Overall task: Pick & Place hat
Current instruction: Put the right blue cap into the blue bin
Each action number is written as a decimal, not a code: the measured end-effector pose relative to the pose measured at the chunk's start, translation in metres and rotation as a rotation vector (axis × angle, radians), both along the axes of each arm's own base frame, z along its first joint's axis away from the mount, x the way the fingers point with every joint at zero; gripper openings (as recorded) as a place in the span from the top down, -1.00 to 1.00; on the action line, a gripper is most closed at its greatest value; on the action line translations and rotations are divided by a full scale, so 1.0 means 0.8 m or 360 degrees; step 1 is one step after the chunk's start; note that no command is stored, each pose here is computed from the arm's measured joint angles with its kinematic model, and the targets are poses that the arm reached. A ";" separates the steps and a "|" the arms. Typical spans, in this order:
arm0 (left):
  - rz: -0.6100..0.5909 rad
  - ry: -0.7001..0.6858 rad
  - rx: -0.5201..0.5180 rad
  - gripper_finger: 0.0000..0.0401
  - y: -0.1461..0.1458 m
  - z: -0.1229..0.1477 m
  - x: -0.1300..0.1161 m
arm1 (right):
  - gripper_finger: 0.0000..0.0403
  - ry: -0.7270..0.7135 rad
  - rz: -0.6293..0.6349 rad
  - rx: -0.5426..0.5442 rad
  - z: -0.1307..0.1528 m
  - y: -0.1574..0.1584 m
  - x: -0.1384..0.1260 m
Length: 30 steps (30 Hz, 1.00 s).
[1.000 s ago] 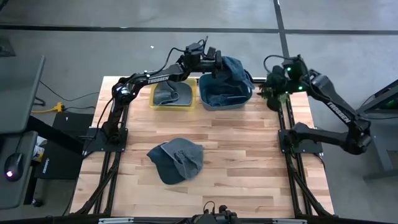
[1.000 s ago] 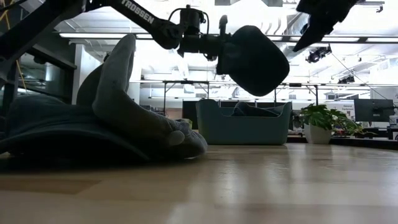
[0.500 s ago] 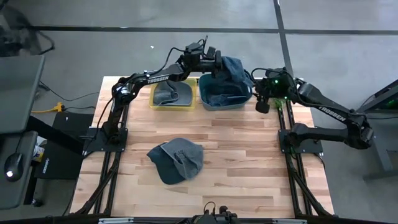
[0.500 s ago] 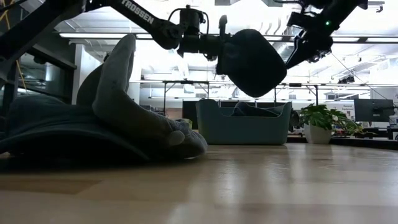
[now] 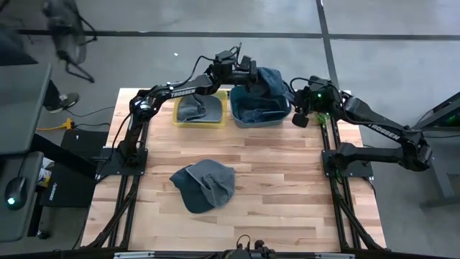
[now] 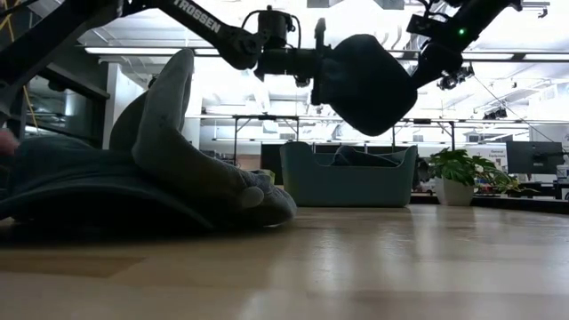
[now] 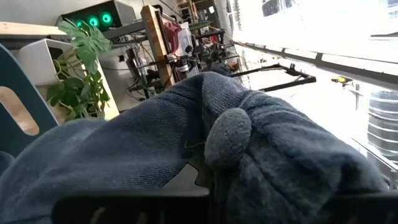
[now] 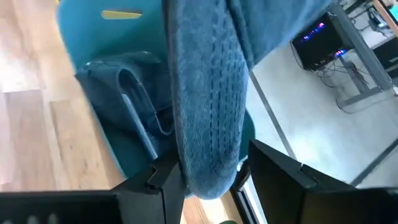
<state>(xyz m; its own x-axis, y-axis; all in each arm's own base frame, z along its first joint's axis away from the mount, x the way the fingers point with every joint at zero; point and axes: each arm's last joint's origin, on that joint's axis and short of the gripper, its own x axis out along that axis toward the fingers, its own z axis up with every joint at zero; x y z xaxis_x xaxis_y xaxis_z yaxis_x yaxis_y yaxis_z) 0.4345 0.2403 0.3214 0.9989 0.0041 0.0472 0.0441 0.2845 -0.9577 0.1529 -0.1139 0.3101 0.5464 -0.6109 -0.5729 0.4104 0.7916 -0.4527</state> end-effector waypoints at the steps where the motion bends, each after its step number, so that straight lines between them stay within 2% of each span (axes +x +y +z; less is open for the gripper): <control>1: -0.0008 0.0000 0.0001 1.00 -0.001 0.000 0.000 | 0.21 0.0001 -0.0011 -0.0004 0.000 -0.001 0.000; 5: -0.0016 -0.0009 0.0008 1.00 -0.003 0.001 0.002 | 0.39 -0.0006 -0.0057 -0.0019 0.001 -0.004 -0.002; 10: -0.0057 -0.0019 0.0021 1.00 -0.005 0.002 0.002 | 0.91 -0.0025 -0.0024 0.0006 0.001 -0.004 -0.002; 15: -0.0133 -0.0028 0.0099 0.99 -0.007 0.003 0.002 | 0.96 -0.0078 -0.0020 0.0049 0.001 -0.003 -0.001; 18: -0.0185 -0.0035 0.0227 0.92 -0.008 0.003 0.001 | 0.97 -0.0079 -0.0024 0.0073 0.000 -0.002 -0.001; 25: -0.0321 -0.0123 0.0591 0.53 0.001 0.013 -0.011 | 0.97 -0.0008 -0.0052 0.0144 -0.005 0.000 -0.006; 30: -0.0490 -0.0179 0.0677 0.25 0.025 0.032 -0.042 | 0.97 0.0033 -0.0042 0.0203 -0.007 0.003 -0.008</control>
<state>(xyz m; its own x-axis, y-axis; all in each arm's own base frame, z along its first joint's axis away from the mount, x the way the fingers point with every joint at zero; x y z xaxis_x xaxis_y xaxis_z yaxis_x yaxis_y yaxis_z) 0.4006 0.2599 0.3469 0.9396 -0.3310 0.0877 0.2824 0.6041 -0.7452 0.1463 -0.1115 0.3041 0.5185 -0.5462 -0.6579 0.4234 0.8324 -0.3575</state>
